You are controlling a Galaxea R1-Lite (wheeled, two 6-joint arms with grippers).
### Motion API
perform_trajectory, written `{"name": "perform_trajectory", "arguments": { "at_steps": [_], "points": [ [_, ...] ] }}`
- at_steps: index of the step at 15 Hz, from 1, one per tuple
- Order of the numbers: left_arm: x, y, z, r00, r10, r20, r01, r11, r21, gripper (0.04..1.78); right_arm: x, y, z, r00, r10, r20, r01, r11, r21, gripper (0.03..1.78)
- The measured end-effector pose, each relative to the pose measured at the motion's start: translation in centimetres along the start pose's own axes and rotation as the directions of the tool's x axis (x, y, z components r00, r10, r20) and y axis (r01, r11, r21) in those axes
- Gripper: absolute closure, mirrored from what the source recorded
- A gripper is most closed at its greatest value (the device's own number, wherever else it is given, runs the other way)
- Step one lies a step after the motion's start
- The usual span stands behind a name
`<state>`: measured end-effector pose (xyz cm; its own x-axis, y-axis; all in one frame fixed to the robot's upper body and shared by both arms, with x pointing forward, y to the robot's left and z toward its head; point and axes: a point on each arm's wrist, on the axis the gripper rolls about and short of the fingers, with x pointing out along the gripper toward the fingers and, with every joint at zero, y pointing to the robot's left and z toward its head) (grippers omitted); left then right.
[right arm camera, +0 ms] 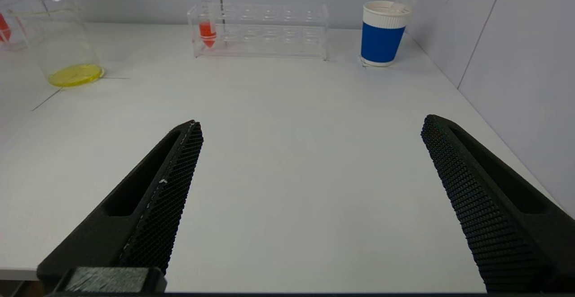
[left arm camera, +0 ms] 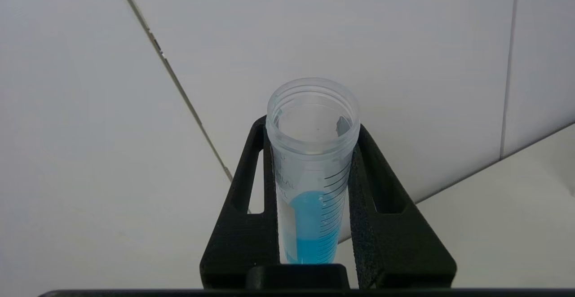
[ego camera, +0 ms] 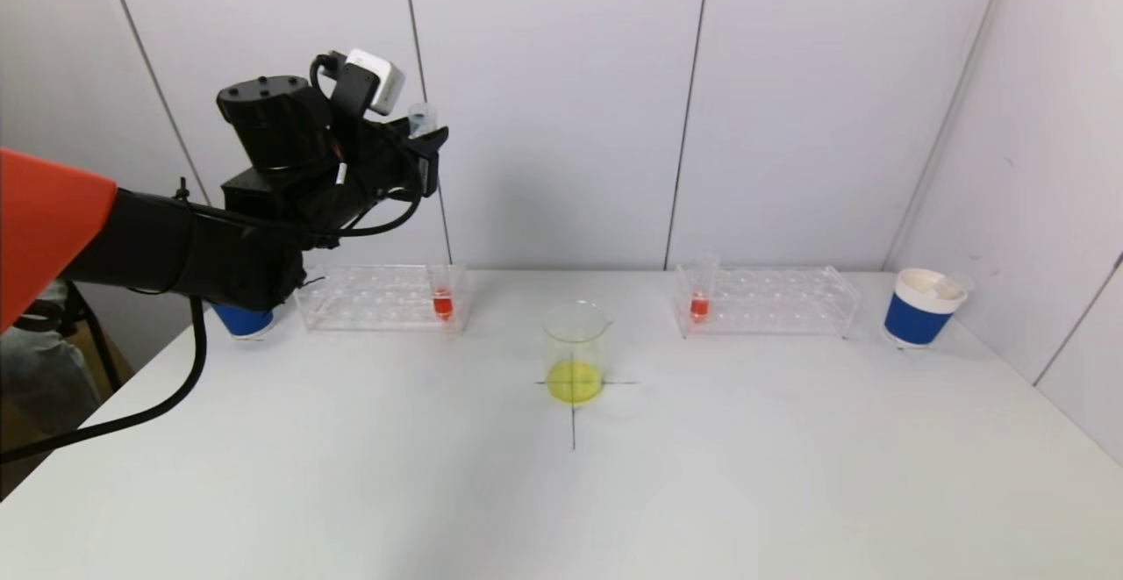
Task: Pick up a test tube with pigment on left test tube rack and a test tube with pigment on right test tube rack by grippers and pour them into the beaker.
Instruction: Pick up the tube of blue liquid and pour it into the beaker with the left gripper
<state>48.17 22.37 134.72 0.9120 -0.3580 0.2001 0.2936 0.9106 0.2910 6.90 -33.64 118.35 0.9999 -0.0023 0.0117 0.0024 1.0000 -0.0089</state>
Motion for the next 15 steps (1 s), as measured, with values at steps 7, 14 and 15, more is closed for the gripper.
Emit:
{"name": "perform_trajectory", "arguments": {
  "at_steps": [7,14,15],
  "points": [
    [1.0,-3.9,1.2,0.996,-0.083,0.040,0.084,0.996,-0.011,1.36,0.0,0.0,0.0,1.000,0.000,0.000,0.000,1.000,0.000,0.04],
    [1.0,-6.1,1.5,0.956,-0.278,0.095,0.256,0.947,0.195,1.36,0.0,0.0,0.0,1.000,0.000,0.000,0.000,1.000,0.000,0.04],
    [1.1,-6.2,1.4,0.949,-0.300,0.101,0.273,0.937,0.218,1.36,0.0,0.0,0.0,1.000,0.000,0.000,0.000,1.000,0.000,0.04]
  ]
}}
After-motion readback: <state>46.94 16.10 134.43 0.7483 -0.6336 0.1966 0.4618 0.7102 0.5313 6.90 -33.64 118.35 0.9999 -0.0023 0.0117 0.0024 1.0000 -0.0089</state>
